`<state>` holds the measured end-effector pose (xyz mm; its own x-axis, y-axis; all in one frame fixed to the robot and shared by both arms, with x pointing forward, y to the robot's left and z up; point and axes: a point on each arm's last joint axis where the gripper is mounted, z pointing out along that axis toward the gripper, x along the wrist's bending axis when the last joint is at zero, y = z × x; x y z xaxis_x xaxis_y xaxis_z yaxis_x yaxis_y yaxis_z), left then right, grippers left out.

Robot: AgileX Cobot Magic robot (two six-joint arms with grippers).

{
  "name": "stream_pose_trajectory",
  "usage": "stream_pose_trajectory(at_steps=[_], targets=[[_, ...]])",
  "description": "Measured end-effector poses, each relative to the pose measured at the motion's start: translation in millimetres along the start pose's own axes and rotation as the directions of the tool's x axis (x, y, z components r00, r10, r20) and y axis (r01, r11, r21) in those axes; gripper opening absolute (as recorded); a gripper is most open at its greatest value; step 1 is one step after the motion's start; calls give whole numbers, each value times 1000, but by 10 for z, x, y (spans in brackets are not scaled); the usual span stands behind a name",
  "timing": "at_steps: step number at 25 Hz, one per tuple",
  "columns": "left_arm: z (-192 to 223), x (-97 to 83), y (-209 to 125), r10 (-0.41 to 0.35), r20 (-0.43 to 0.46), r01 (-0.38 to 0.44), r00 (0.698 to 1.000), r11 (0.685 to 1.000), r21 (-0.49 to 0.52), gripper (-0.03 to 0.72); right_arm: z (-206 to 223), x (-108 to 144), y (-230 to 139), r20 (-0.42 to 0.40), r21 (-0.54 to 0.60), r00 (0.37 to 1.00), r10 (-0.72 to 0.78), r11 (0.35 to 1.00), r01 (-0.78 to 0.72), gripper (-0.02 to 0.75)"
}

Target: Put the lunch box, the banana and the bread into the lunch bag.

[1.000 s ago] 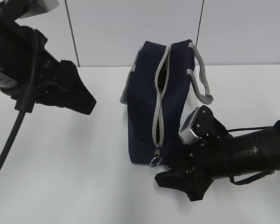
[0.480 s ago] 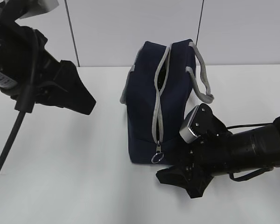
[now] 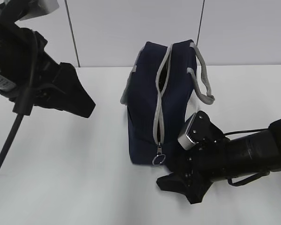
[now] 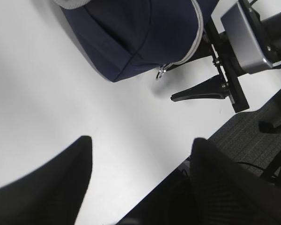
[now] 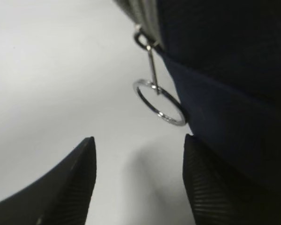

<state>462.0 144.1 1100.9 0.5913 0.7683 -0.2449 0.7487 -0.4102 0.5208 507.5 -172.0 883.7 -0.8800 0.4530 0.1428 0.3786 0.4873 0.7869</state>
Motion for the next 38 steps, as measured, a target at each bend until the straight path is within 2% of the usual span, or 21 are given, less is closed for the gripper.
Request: stream_pose_trajectory(at_steps=[12,19,24,33,35,38], targets=[[0,-5,-20,-1,5,0,1000,1000,22,445,9,-95,123,29,-20,999,-38,999,38,456],[0,-5,-21,-1,5,0,1000,1000,23,445,4,-27,196,-45,-98,998,-51,994,46,456],[0,-5,-21,-1,6,1,1000,1000,23,445,3,6,187,-83,-89,995,-48,995,41,456],[0,-5,-21,-1,6,1,1000,1000,23,445,9,-76,146,4,-40,1000,-7,999,7,456],[0,-5,-21,-1,6,1,1000,1000,23,445,9,-82,142,10,-36,1000,-3,999,4,444],[0,-5,-21,-1,6,1,1000,1000,23,445,9,-86,140,14,-34,1000,-1,999,2,355]])
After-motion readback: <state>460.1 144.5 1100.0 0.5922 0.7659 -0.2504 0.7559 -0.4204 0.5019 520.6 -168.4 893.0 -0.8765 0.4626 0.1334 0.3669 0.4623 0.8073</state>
